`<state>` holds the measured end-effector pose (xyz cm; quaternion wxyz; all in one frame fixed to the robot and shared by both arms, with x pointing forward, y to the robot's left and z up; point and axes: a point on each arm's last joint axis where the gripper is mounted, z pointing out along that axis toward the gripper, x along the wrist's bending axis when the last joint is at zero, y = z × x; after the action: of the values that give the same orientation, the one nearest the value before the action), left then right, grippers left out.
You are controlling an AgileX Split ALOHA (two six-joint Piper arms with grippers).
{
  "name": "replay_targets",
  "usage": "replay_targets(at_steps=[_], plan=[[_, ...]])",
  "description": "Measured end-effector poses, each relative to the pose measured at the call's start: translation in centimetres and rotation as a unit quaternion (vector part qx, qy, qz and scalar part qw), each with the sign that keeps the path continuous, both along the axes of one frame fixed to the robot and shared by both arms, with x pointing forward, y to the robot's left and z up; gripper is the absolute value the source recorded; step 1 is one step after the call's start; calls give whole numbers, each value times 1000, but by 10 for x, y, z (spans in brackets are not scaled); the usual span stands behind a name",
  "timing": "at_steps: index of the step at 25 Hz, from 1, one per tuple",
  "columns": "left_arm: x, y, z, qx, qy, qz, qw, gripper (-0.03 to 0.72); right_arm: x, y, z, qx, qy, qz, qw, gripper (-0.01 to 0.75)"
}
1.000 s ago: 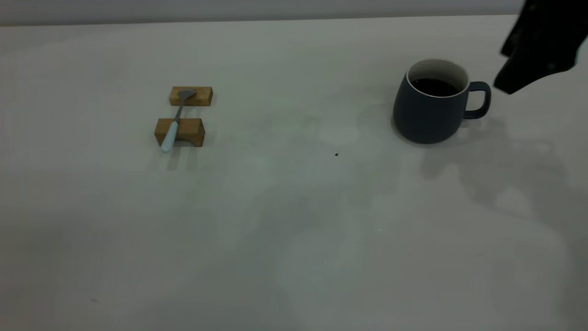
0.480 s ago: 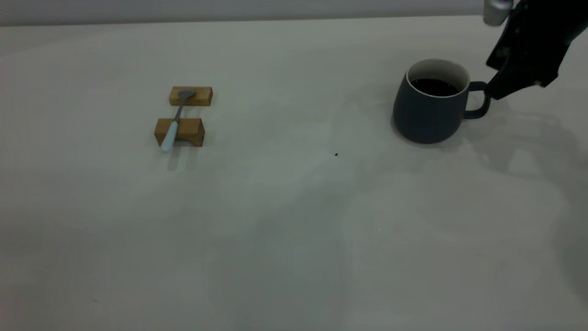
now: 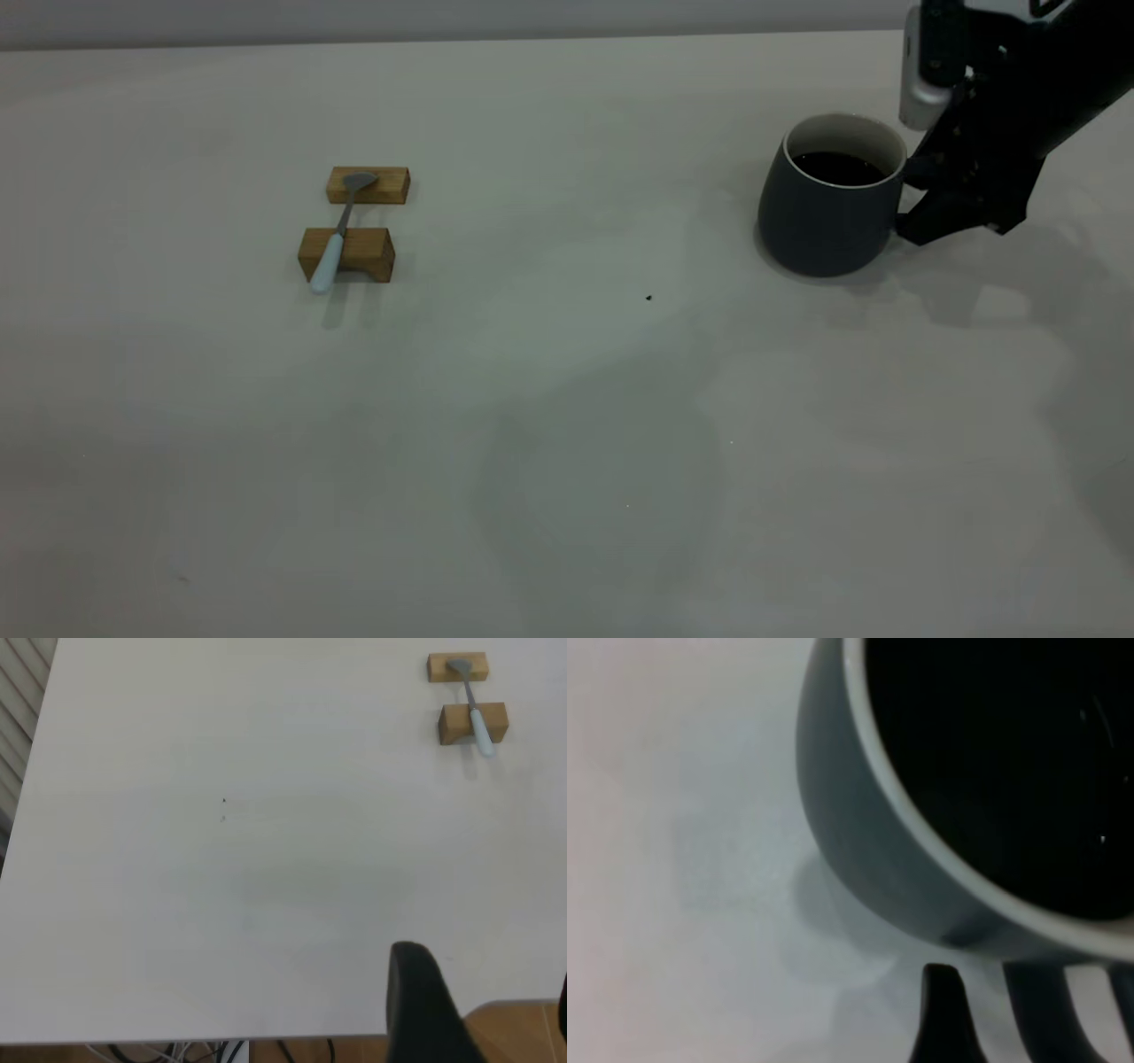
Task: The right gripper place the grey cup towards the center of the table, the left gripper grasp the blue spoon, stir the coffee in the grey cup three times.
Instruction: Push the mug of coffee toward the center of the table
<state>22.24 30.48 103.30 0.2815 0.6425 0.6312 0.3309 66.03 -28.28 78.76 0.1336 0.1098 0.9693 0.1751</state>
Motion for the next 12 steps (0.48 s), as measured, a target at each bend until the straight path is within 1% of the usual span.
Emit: replay_targets(at_steps=[5, 12], plan=[[0, 0, 0, 0, 0, 0, 1000, 446, 6, 15, -6, 3, -3, 13, 1000, 560], [0, 0, 0, 0, 0, 0, 1000, 446, 10, 50, -14, 9, -7, 41, 999, 560]])
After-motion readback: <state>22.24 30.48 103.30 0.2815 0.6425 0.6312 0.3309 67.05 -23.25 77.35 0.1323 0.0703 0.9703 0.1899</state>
